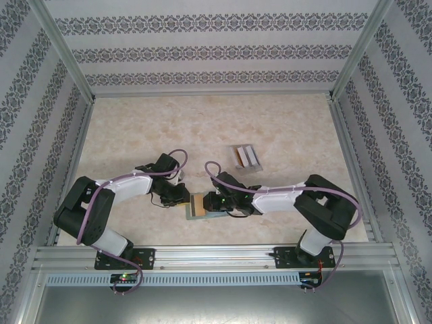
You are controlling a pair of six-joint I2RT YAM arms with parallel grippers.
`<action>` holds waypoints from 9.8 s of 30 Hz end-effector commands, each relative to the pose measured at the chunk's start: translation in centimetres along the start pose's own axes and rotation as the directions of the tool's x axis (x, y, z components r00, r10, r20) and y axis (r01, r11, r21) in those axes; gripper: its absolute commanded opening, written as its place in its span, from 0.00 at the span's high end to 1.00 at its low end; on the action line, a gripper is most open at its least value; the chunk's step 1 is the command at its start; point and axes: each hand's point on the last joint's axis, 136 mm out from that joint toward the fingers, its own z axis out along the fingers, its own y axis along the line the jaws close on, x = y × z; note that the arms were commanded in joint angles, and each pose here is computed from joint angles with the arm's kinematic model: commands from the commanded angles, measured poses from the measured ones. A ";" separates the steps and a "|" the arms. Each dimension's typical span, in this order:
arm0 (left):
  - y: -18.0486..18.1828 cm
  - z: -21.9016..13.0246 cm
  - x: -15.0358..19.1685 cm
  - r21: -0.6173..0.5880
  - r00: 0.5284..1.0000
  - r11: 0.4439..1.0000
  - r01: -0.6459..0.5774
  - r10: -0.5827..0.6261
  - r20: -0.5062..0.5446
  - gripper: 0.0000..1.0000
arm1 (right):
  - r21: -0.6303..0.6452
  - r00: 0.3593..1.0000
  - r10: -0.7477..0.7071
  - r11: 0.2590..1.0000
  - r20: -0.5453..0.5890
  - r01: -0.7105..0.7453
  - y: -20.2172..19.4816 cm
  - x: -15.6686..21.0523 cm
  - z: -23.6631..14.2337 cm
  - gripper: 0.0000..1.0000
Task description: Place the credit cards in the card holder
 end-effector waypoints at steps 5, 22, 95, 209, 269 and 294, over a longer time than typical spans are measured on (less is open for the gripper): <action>-0.9 -1.2 -0.7 0.005 1.000 1.000 -0.001 0.000 0.030 0.79 | 0.141 0.990 -0.119 0.984 0.072 0.108 -1.8 -0.2 -5.2 0.64; -0.5 -1.4 -0.4 -0.001 0.999 1.000 0.008 -0.008 0.043 0.78 | 0.129 0.999 -0.040 0.991 -0.011 0.042 -3.2 2.1 -2.4 0.63; -0.6 -5.3 -2.1 0.116 0.954 0.983 0.145 -0.170 0.245 0.83 | -0.361 0.946 -0.301 0.875 0.118 0.323 11.7 0.9 -3.1 0.55; 1.8 -4.7 -0.8 -0.143 0.996 0.990 -0.017 0.030 0.089 0.64 | -0.096 0.976 -0.188 0.975 0.112 0.199 4.8 -0.6 -2.0 0.57; 0.1 -7.3 -11.2 -0.111 0.707 0.952 -0.287 0.289 0.645 0.21 | 0.452 0.972 -0.234 0.864 -0.034 0.223 -12.4 -17.9 -10.6 0.42; 1.2 -6.4 -11.6 -0.146 0.734 0.959 -0.244 0.281 0.619 0.21 | 0.846 0.887 -0.446 0.424 -0.117 0.325 -13.0 -20.6 -13.5 0.50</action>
